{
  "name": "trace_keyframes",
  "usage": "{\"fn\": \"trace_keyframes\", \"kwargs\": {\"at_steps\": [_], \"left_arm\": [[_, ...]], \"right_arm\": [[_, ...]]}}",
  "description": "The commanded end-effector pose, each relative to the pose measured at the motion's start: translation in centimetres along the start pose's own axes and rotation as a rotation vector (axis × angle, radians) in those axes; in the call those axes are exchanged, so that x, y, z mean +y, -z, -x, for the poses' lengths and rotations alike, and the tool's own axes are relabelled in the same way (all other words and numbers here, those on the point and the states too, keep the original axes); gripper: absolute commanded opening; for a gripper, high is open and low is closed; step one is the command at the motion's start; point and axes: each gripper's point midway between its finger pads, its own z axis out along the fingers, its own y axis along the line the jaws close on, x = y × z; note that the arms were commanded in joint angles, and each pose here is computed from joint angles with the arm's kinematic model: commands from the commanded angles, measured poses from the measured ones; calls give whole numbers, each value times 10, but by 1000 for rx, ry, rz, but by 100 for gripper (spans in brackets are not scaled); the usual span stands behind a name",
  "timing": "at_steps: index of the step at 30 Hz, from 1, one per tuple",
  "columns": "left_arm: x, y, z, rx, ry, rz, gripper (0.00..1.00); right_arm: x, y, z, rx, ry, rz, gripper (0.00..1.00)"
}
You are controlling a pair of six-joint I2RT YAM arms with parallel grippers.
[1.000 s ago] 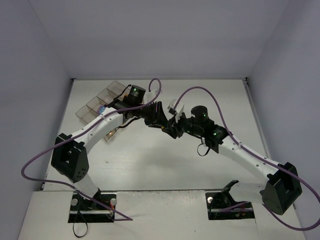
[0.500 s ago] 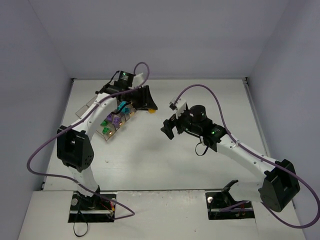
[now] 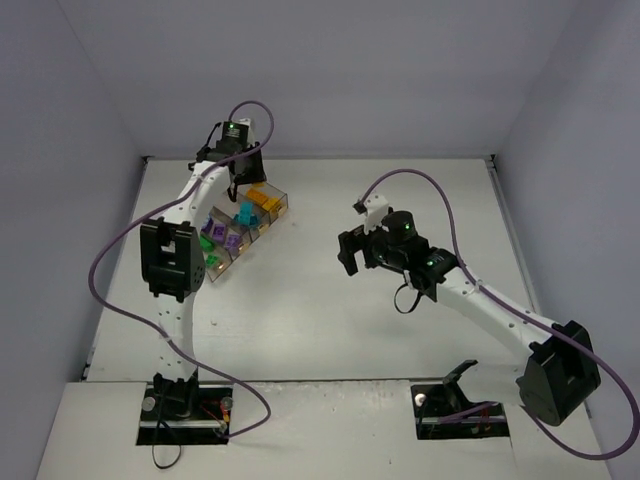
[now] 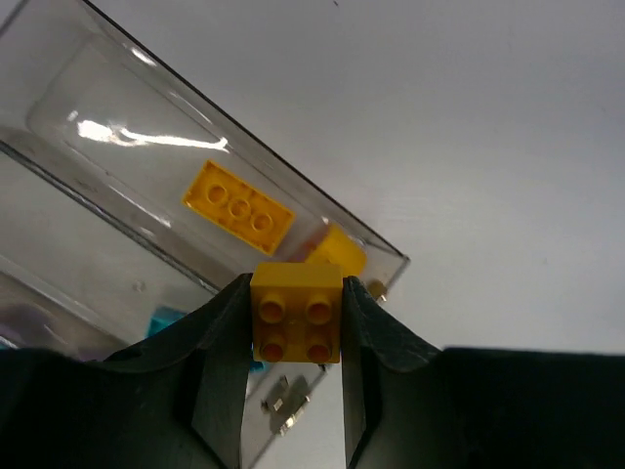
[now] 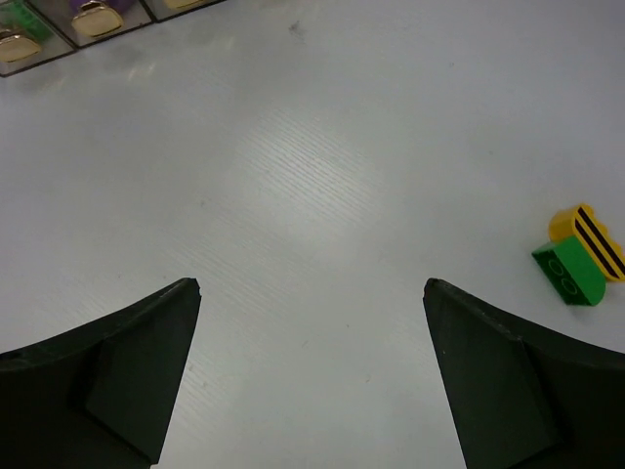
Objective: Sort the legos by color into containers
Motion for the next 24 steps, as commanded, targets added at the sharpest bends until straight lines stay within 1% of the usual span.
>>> {"fn": "trace_keyframes", "kwargs": {"at_steps": [1,2,4,5,6,8,9,11,12,13,16,19,20,21,22,23,24], "left_arm": [[13,3,54,-158,-44,69,14],[14,1,60,-171,-43,76,16],[22,-15,53,-146,-38,95,19],[24,-18,53,-146,-35,99,22],[27,-24,51,-141,-31,103,29],[27,-29,50,-135,-30,89,36],[27,-30,53,-141,-32,87,43],[28,-31,55,-143,-34,88,48],[26,-30,56,-147,-34,86,55],[25,-29,58,-151,-34,83,57],[21,-19,61,-160,-36,66,63],[12,1,64,-166,-26,28,63],[2,18,70,-186,-13,-7,64],[-2,25,71,-189,-6,-23,64],[-3,29,63,-171,2,-36,64],[-14,51,68,-190,10,-75,63],[-17,58,64,-181,12,-90,64]], "right_arm": [[-13,18,38,-99,-84,-85,95],[-20,19,39,-103,-102,-125,94],[-27,23,38,-103,-156,-165,94],[-35,25,37,-106,-181,-203,93],[-42,27,34,-100,-209,-246,93],[-54,28,31,-98,-291,-287,92],[-61,30,23,-70,-322,-326,91],[-73,29,16,-52,-397,-372,86],[-78,30,11,-33,-425,-396,86],[-85,28,5,-15,-446,-428,84],[-104,25,-7,26,-518,-531,83],[-122,22,-22,78,-565,-645,86],[-127,21,-27,97,-579,-674,86],[-132,16,-34,119,-594,-701,86],[-135,14,-37,130,-604,-718,86],[-141,13,-43,144,-621,-741,86],[-144,7,-51,168,-641,-756,85]]}}
